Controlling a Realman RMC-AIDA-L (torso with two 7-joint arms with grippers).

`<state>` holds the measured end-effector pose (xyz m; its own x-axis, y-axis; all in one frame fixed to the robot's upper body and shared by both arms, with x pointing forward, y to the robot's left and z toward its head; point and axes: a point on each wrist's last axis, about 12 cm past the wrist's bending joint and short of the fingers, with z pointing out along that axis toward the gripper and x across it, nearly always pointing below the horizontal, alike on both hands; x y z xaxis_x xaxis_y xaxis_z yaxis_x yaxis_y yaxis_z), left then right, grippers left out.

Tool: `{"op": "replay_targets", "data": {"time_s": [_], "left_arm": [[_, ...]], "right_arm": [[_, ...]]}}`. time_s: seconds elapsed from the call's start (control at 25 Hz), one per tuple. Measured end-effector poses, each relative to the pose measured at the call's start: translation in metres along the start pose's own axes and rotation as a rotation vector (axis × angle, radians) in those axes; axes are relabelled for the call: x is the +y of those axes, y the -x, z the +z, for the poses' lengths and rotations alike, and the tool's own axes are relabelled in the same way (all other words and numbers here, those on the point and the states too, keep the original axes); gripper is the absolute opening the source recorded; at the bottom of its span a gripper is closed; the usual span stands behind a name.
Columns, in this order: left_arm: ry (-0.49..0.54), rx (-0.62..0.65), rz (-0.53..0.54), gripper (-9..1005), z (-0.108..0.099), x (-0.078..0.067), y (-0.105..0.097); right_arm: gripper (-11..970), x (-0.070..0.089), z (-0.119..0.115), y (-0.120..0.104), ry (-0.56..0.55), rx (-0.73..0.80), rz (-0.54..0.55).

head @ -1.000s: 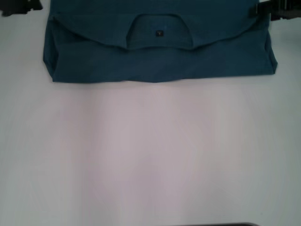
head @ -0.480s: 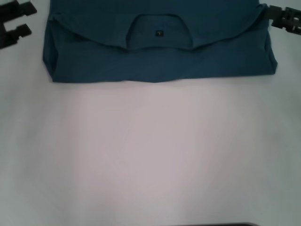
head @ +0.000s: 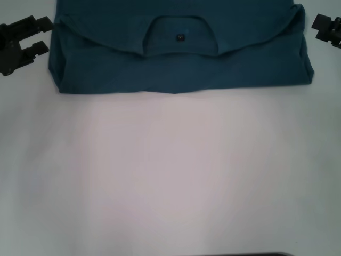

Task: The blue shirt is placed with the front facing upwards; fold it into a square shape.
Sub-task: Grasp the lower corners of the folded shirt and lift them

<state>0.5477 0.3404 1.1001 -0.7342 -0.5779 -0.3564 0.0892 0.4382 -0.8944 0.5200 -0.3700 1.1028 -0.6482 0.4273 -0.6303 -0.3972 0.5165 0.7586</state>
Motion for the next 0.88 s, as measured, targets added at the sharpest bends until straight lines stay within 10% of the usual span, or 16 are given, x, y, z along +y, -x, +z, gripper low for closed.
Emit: {"op": "replay_targets", "data": {"time_s": [0.88], "left_arm": [[0.206,0.127,0.051,717,0.025,0.017,-0.003]], "right_arm": [[841,-0.004,-0.002,-0.010,-0.033,0.086,0.002]]}}
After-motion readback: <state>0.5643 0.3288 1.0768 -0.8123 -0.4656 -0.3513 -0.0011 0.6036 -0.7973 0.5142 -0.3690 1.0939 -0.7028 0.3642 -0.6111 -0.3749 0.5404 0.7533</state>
